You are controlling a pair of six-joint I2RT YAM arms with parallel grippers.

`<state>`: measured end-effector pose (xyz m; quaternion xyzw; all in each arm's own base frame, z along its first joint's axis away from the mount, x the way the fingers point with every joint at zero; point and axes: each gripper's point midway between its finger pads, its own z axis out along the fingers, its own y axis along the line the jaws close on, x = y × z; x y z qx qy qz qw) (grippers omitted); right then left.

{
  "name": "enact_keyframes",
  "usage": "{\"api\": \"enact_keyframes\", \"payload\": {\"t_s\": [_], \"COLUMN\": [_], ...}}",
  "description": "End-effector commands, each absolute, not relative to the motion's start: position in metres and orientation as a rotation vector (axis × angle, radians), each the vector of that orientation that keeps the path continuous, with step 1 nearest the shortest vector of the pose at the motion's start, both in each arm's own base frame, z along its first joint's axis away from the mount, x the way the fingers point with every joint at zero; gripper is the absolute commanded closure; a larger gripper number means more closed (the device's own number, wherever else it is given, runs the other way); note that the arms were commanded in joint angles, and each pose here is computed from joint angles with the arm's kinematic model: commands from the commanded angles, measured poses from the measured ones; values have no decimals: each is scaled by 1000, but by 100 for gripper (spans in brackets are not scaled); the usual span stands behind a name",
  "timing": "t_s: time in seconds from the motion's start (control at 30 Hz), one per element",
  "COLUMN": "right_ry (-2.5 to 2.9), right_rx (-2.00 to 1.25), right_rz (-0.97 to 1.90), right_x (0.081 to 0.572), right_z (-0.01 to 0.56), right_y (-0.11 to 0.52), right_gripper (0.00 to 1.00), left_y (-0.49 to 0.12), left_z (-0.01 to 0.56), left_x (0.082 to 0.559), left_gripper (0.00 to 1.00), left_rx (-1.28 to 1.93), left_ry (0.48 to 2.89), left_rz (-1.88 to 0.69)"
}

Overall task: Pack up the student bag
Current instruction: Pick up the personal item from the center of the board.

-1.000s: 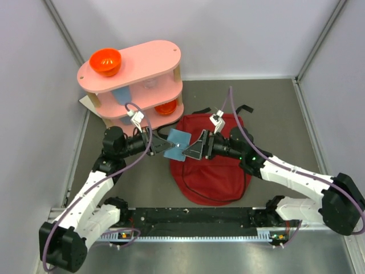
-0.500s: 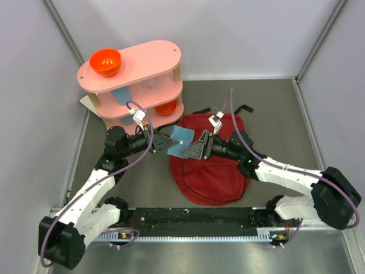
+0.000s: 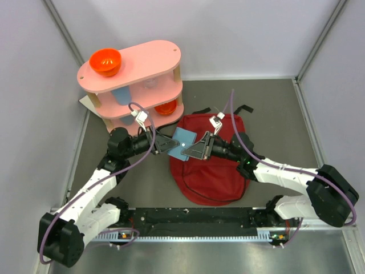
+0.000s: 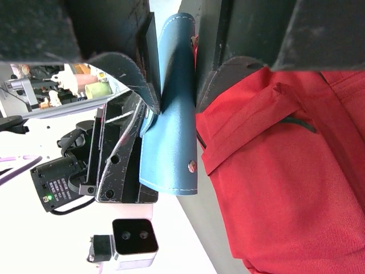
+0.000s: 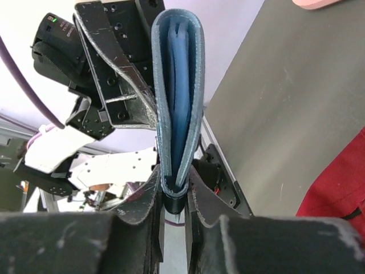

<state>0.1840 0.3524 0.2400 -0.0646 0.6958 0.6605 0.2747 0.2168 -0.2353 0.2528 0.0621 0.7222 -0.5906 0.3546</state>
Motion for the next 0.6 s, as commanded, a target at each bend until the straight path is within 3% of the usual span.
{"api": "enact_keyframes", "payload": {"t_s": [0.0,0.1,0.13,0.23,0.27,0.4,0.57], "right_ry": [1767,1799,1893,1998,1986,2005,1927], "right_rx": [-185,-121,-110,43,80,337,496], "right_rz": [1789,1695,1600,1329,1278,893,726], "right_x": [185,194,196,208,207,218,205], "right_z": [258,249,227,201,205,182,181], "right_y": [351,342,336,299,284,206,143], "right_gripper": [98,100,100,100,100,100,100], "left_y": [-240,-238,-237,-228,-226,-225,-254], "left_z": [254,249,251,250,249,243,208], "left_x": [219,220,223,231,232,247,265], "left_gripper": [62,44,28,5,1,1,1], "left_rx": [191,180,174,191,197,260,483], "left_ry": [1843,1871,1871,1886,1894,1931,2070], "left_rz": [-1523,-1495,-1470,-1334,-1303,-1118,-859]}}
